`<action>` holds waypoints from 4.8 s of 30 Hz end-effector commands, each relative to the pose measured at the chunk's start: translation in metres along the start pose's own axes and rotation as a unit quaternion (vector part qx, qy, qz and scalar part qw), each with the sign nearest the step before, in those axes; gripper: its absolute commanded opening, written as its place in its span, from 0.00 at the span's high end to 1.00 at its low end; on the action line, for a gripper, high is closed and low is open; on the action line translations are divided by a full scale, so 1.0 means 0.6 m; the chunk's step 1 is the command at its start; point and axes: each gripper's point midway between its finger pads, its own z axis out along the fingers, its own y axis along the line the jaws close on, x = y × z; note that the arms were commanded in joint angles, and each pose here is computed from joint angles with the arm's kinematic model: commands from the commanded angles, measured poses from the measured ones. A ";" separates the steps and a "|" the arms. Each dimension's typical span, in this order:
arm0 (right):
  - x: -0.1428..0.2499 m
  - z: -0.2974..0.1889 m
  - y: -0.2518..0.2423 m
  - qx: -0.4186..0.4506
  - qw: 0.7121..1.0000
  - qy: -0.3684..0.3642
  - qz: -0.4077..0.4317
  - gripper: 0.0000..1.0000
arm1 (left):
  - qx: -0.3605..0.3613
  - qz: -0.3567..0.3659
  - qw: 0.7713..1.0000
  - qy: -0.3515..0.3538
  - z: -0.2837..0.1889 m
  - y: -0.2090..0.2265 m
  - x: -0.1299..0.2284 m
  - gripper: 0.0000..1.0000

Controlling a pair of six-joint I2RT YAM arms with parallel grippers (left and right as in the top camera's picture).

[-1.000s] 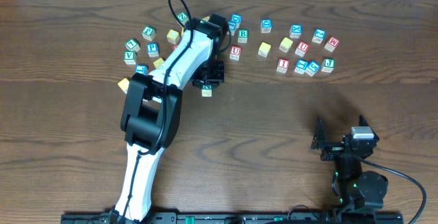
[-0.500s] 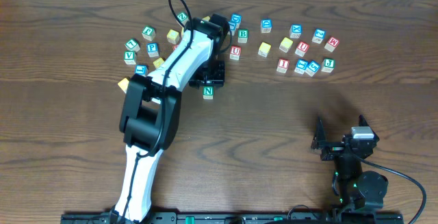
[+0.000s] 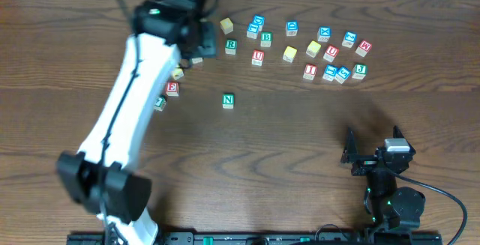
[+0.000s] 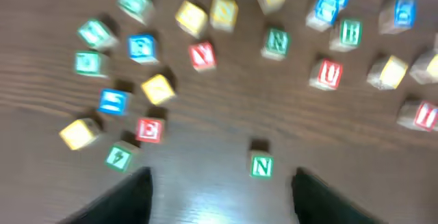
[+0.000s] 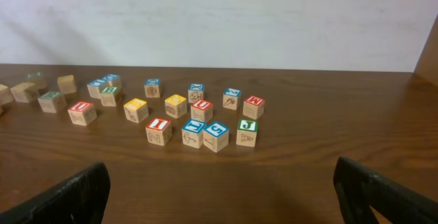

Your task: Spell out NEURIPS

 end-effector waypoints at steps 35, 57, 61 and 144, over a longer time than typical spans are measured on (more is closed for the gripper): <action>0.000 0.000 -0.001 0.000 1.000 -0.001 0.005 0.01 | 0.013 0.030 0.995 -0.099 -0.016 -0.006 -0.081 0.06; 0.000 0.000 -0.001 0.000 1.000 -0.001 0.005 0.01 | 0.043 0.082 0.994 -0.060 0.074 -0.117 -0.041 0.10; 0.000 0.000 -0.001 0.000 1.000 -0.001 0.005 0.01 | 0.045 0.080 0.994 -0.063 0.076 -0.119 -0.044 0.10; 0.000 0.000 -0.001 0.000 1.000 -0.001 0.005 0.01 | -0.072 -0.018 0.997 -0.025 0.223 0.038 -0.062 0.13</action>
